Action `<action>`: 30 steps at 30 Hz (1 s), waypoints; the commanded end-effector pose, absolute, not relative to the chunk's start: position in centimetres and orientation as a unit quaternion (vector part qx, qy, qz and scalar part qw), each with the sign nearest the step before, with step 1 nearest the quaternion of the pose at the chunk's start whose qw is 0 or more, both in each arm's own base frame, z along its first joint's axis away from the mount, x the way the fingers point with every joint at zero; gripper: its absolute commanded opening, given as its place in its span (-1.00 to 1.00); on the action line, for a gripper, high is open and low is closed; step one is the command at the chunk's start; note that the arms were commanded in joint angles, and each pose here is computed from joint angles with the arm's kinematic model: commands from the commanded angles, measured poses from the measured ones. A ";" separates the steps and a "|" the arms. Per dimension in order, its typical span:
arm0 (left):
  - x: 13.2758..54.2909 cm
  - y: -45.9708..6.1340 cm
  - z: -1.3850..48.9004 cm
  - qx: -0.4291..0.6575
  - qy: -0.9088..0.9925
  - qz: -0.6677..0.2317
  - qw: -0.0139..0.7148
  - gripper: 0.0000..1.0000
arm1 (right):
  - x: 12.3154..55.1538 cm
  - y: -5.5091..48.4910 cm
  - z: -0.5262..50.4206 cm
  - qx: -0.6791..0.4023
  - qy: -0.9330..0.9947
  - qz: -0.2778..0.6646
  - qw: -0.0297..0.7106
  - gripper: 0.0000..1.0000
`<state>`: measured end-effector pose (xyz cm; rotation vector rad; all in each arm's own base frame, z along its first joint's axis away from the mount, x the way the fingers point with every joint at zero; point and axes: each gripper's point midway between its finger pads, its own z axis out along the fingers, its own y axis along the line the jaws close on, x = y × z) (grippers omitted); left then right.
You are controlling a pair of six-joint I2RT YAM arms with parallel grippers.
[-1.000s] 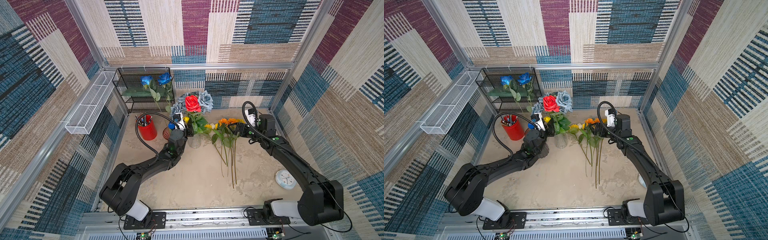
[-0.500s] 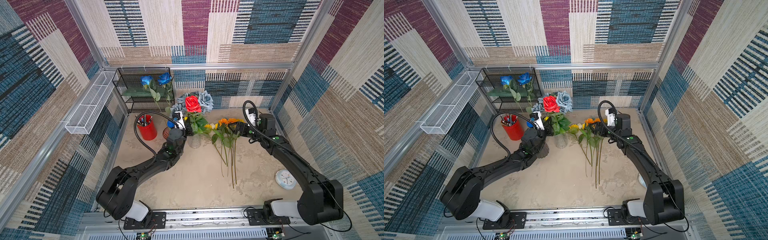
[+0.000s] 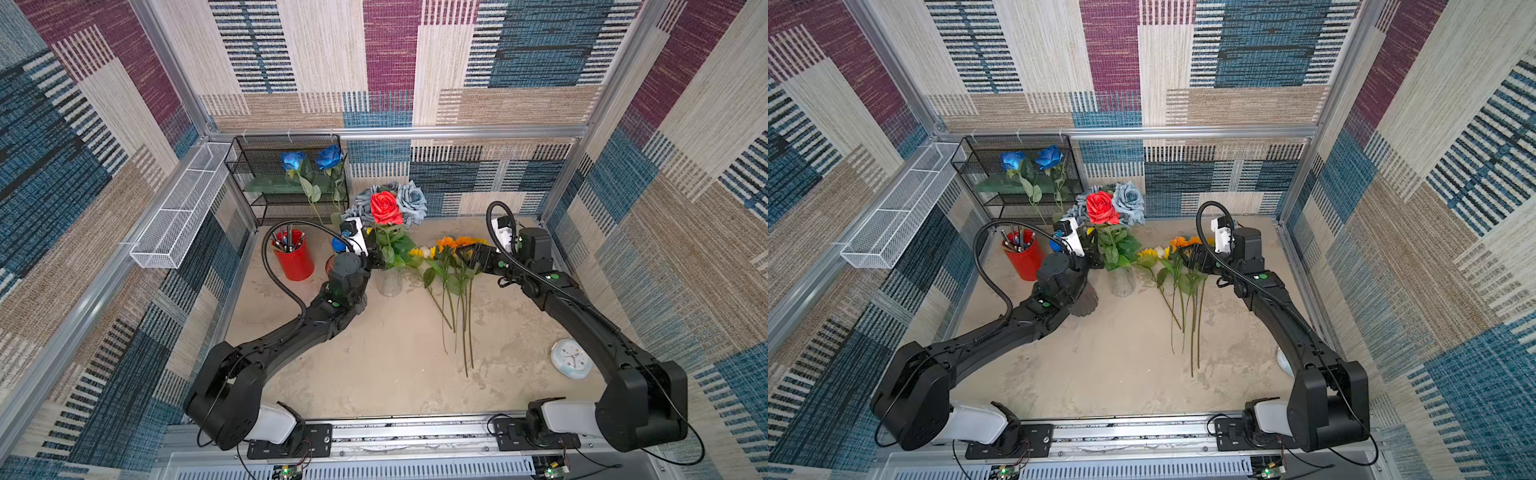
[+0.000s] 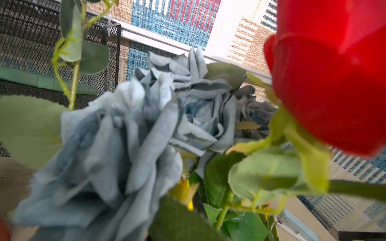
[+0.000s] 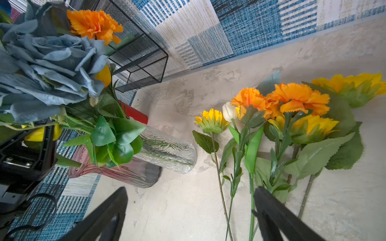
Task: Pick out yellow flowers from the vase
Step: Pick up the flower from the vase.
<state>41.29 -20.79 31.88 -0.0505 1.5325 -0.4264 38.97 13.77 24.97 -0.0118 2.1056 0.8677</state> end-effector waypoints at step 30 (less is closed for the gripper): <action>37.2 -19.1 41.4 -0.001 0.686 -0.212 0.696 -0.83 | 38.9 14.3 25.5 -0.012 0.831 0.359 0.424 0.92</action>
